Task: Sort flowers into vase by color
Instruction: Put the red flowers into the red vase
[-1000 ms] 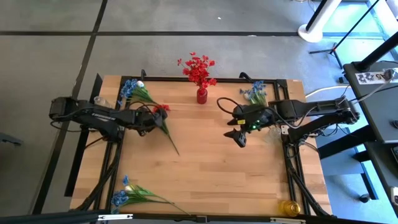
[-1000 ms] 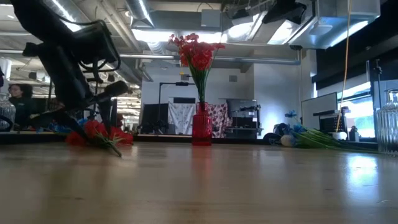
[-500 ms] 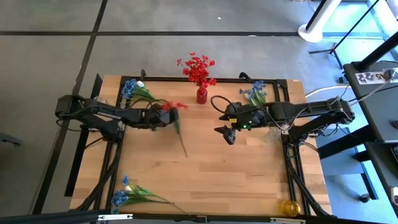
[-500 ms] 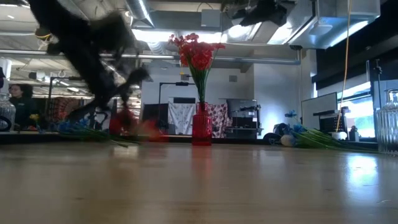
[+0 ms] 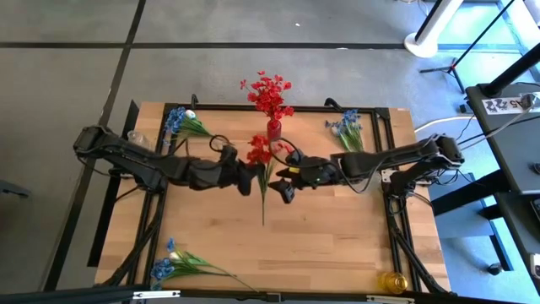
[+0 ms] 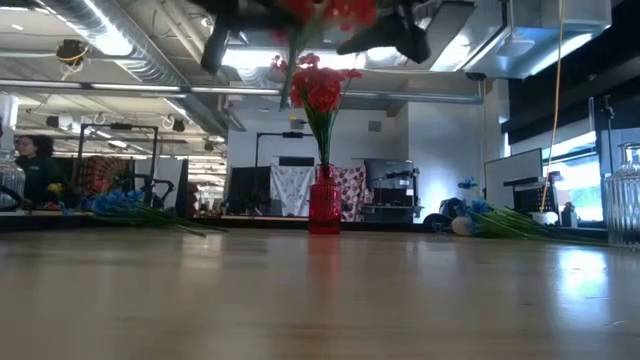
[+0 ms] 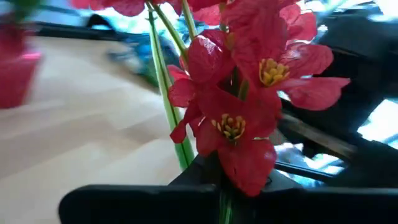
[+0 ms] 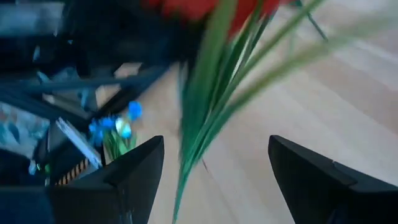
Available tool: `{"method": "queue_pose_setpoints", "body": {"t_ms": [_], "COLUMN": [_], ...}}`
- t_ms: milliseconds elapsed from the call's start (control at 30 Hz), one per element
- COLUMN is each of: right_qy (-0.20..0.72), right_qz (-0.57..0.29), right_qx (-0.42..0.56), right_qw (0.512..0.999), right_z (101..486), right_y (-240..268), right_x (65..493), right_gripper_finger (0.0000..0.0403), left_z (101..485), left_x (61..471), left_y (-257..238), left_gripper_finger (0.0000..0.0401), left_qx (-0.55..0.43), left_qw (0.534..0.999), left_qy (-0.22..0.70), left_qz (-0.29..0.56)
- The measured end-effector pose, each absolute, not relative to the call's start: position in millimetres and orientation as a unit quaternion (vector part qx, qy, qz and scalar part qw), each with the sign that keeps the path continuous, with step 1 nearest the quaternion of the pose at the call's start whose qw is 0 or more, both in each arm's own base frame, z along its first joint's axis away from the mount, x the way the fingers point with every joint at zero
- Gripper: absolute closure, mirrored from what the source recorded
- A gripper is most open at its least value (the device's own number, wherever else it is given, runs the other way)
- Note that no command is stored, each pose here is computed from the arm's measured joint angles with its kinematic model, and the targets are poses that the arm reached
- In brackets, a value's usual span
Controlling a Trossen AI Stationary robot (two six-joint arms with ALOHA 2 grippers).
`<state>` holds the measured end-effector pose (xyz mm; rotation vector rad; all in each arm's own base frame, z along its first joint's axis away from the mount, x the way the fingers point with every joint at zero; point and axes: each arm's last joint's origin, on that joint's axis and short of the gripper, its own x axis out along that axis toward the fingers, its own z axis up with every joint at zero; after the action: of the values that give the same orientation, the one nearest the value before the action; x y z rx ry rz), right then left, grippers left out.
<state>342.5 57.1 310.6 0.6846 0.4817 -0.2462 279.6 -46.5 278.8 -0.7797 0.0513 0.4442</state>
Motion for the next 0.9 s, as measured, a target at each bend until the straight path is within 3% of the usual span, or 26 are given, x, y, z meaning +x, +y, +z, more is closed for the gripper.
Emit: {"method": "queue_pose_setpoints", "body": {"t_ms": [300,433,633,900], "right_qy": [0.168,0.169,0.152,0.108], "right_qz": [-0.065,-0.073,-0.065,-0.121], "right_qx": [0.327,0.324,0.307,0.227], "right_qw": [0.928,0.928,0.937,0.96], "right_z": [311.7,309.3,313.2,362.3], "right_y": [64.8,63.9,64.2,32.8], "right_x": [362.4,363.7,364.7,321.1], "right_gripper_finger": [0.0134,0.0206,0.0376,0.0386], "left_z": [294.8,296.1,305.6,339.3], "left_x": [279.0,278.4,271.8,208.6], "left_y": [-64.1,-64.0,-56.2,-31.1], "left_gripper_finger": [0.0395,0.037,0.0307,0.0264], "left_qx": [-0.37,-0.349,-0.32,-0.277], "left_qw": [0.917,0.927,0.942,0.957], "left_qy": [-0.026,-0.02,-0.008,0.03], "left_qz": [0.149,0.139,0.1,0.076]}}
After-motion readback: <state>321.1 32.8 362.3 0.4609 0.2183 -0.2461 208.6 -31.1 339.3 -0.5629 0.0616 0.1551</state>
